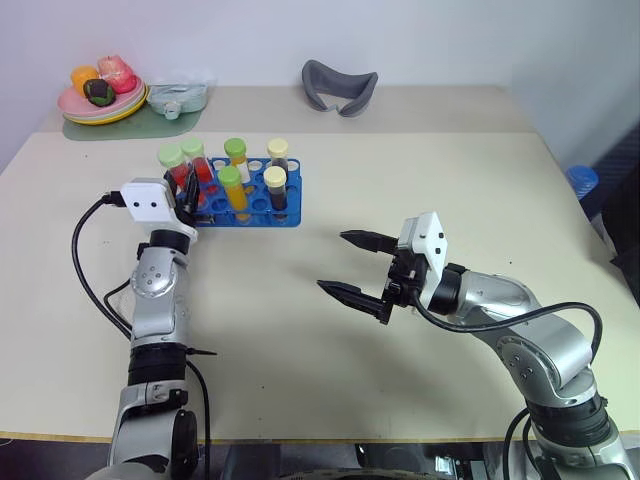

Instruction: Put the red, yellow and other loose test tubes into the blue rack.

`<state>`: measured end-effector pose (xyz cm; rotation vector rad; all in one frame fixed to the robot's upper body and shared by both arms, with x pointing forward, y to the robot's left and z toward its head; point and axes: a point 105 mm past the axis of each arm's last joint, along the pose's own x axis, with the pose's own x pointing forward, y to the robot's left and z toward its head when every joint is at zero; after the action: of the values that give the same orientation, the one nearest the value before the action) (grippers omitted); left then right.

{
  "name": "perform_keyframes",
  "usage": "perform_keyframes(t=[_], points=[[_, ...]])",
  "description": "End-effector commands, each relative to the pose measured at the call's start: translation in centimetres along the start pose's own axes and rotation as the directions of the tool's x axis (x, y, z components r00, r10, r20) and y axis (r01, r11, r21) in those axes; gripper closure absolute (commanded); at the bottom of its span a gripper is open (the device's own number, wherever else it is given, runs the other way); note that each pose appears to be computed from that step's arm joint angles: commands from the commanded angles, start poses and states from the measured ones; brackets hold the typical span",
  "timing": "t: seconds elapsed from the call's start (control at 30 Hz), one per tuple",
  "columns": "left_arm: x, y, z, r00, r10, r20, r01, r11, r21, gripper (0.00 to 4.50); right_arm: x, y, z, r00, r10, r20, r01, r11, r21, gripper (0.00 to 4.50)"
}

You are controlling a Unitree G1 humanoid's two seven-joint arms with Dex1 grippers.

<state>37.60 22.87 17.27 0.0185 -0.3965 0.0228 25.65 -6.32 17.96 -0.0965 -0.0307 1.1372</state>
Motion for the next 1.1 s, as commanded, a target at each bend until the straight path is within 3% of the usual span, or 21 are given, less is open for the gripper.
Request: perform_keyframes(t=[0.03,0.3,0.4,0.53,0.57,0.8,0.93,1.1], points=[[-0.4,0.1,-0.6,1.000,0.005,-0.026,-0.005,1.000,0.000,3.54,0.0,0.5,1.2,0.999,0.022,0.036,-0.021,0.999,-0.038,0.00],[-0.6,0.2,-0.8,0.999,0.011,-0.033,-0.011,1.000,-0.008,3.54,0.0,0.5,1.2,0.999,0.026,0.036,-0.024,0.999,-0.037,0.00],[-0.5,0.3,-0.7,0.999,0.021,-0.029,-0.022,1.000,-0.016,2.27,0.0,0.5,1.2,0.999,0.026,0.036,-0.024,0.999,-0.037,0.00],[-0.5,0.5,-0.1,1.000,0.024,-0.008,-0.024,1.000,-0.011,0.17,-0.2,0.4,1.2,0.999,0.024,0.035,-0.023,0.999,-0.037,0.00],[-0.6,0.5,0.2,1.000,0.016,0.000,-0.016,1.000,-0.021,0.03,-0.2,0.4,1.1,0.999,0.022,0.034,-0.021,0.999,-0.039,0.00],[-3.9,2.5,3.3,0.996,-0.090,0.000,0.090,0.996,-0.009,0.03,-1.9,-1.9,0.9,0.998,-0.062,-0.008,0.061,0.997,-0.055,0.00],[-7.4,4.7,4.2,0.972,-0.196,-0.128,0.202,0.979,0.036,0.03,-4.7,-4.9,0.2,0.983,-0.168,-0.074,0.166,0.985,-0.033,0.00],[-10.8,7.1,3.0,0.923,-0.222,-0.314,0.275,0.951,0.139,0.03,-9.7,-8.8,-2.0,0.918,-0.353,-0.183,0.351,0.935,-0.043,0.00]])
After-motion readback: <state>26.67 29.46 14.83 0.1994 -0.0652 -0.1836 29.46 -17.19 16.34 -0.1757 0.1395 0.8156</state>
